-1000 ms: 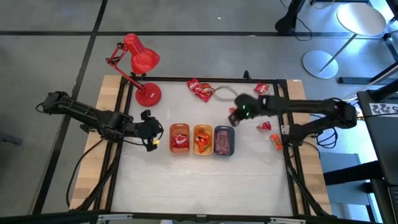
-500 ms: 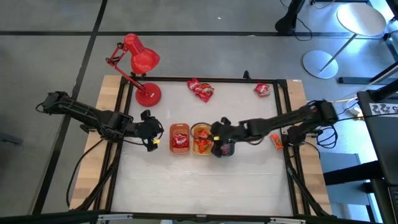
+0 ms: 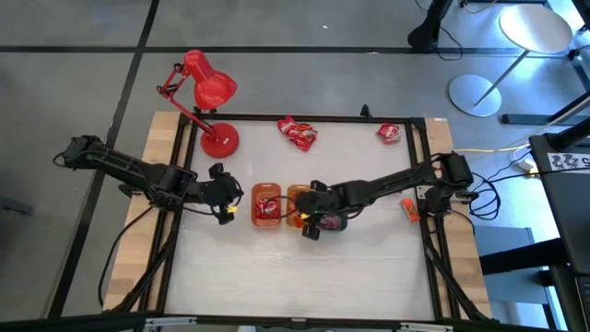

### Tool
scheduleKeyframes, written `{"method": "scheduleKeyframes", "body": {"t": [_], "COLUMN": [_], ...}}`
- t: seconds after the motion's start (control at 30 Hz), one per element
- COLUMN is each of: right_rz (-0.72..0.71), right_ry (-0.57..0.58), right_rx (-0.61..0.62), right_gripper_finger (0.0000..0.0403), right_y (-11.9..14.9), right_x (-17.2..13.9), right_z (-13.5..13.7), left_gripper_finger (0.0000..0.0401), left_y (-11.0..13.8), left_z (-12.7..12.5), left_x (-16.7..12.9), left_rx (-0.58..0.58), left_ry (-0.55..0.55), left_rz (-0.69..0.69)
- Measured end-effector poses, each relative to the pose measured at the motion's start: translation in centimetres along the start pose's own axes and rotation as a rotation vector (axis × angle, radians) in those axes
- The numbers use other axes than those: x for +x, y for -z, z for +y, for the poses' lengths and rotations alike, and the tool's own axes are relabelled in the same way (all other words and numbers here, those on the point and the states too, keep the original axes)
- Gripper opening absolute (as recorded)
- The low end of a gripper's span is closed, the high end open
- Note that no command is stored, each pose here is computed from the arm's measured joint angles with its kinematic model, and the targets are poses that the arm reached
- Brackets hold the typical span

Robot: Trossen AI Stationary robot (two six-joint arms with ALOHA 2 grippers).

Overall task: Sort candy
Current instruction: Put the orange candy into the yellow bin

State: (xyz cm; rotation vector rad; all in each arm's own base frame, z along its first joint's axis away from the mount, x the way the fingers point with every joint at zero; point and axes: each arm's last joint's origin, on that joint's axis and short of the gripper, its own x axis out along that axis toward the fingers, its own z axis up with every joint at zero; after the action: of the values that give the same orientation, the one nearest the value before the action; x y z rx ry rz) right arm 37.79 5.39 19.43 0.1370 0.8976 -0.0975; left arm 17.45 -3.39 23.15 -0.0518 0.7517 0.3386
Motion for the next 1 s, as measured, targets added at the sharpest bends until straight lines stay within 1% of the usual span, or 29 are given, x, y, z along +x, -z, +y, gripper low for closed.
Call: {"method": "scheduleKeyframes", "body": {"t": [0.23, 0.3, 0.4, 0.57, 0.7, 0.77, 0.87, 1.0], "right_rz": [0.009, 0.008, 0.013, 0.057, 0.123, 0.138, 0.211, 0.291], "right_ry": [0.004, 0.004, -0.009, -0.017, 0.036, 0.103, 0.191, 0.286], "right_rx": [0.0, 0.006, 0.008, 0.001, -0.011, -0.013, 0.014, 0.113], "right_gripper_finger": [0.0164, 0.0186, 0.0207, 0.022, 0.022, 0.022, 0.0221, 0.0221], "right_y": [0.0, 0.0, 0.0, -1.4, -2.5, -2.9, -2.9, -2.8], "right_x": [-0.1, -0.1, -0.1, -1.4, -3.0, -3.6, -4.3, -5.2], "right_z": [0.0, 0.0, 0.0, 0.3, 0.3, 0.0, -1.3, -4.7], "left_gripper_finger": [0.0004, 0.0004, 0.0004, 0.0004, 0.0004, 0.0004, 0.0004, 0.0004], "left_y": [0.0, 0.0, 0.0, 0.0, 0.0, 0.0, 0.0, 0.0], "left_z": [0.0, 0.0, 0.0, 0.0, 0.0, 0.0, 0.0, 0.0], "left_x": [0.0, 0.0, 0.0, 0.0, 0.0, 0.0, 0.0, 0.0], "left_rx": [-0.002, -0.002, -0.002, -0.003, -0.003, -0.003, -0.003, 0.001], "left_ry": [0.001, 0.0, 0.0, 0.0, 0.0, 0.0, 0.0, 0.0], "left_rz": [-0.001, -0.001, -0.001, -0.001, -0.001, -0.001, -0.001, -0.001]}}
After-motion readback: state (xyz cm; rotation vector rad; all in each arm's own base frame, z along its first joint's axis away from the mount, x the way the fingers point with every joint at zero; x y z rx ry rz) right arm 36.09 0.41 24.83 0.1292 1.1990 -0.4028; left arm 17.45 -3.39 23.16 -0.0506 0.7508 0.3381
